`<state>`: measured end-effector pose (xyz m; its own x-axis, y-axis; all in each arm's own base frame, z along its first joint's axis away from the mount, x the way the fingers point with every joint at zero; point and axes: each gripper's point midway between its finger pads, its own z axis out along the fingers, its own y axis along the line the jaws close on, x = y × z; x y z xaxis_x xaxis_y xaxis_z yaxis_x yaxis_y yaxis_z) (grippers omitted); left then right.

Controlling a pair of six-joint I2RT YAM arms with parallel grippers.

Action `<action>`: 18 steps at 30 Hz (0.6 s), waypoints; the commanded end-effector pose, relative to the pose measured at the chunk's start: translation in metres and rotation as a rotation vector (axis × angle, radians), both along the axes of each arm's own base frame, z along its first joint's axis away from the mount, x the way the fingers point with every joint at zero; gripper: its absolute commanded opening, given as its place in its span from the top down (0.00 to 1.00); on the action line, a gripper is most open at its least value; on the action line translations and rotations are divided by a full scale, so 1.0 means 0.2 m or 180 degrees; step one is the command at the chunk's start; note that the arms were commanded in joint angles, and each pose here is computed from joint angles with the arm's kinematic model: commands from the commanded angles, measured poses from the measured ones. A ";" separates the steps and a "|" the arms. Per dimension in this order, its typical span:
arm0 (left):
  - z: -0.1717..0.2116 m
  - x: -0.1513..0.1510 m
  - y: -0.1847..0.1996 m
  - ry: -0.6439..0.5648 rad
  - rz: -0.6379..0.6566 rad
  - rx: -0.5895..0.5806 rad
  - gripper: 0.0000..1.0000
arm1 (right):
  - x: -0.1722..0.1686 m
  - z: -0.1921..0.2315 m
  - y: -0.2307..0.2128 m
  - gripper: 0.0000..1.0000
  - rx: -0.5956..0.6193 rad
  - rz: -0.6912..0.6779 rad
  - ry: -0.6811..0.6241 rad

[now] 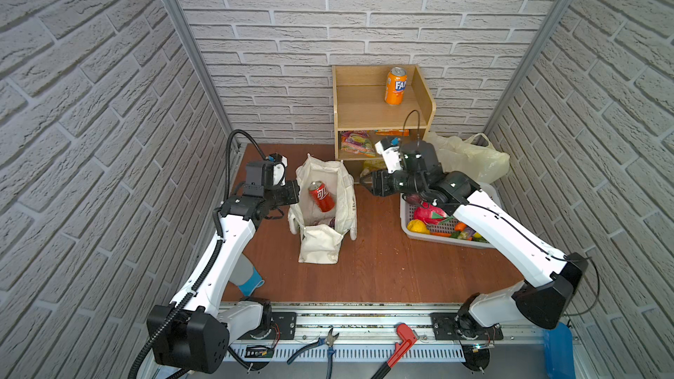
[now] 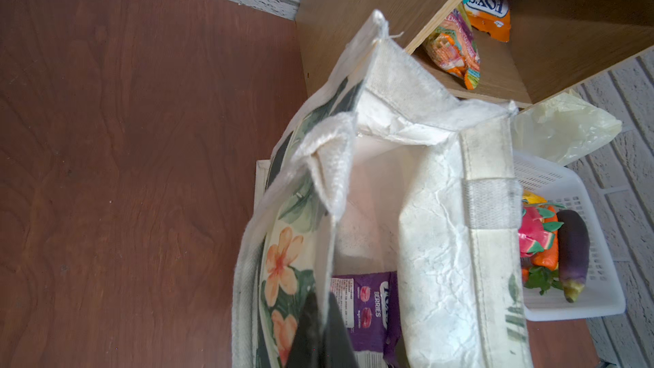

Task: Place the mixed food into the grocery bags and tie them
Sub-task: 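Move the right gripper back to the shelf toward the fruit candy bag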

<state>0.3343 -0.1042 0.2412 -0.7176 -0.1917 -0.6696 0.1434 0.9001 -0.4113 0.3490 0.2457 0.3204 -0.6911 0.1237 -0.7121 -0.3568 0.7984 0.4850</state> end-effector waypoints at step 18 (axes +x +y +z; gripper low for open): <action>-0.03 -0.02 0.02 -0.0039 0.0049 -0.0035 1.00 | 0.57 -0.12 0.02 0.35 0.2202 -0.0977 0.0022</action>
<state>0.3330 -0.1020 0.2377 -0.7078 -0.2021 -0.6769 0.1398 0.8992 -0.4147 0.4498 0.2475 0.2593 -0.6321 0.6381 -0.4396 -0.0825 0.5086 0.8570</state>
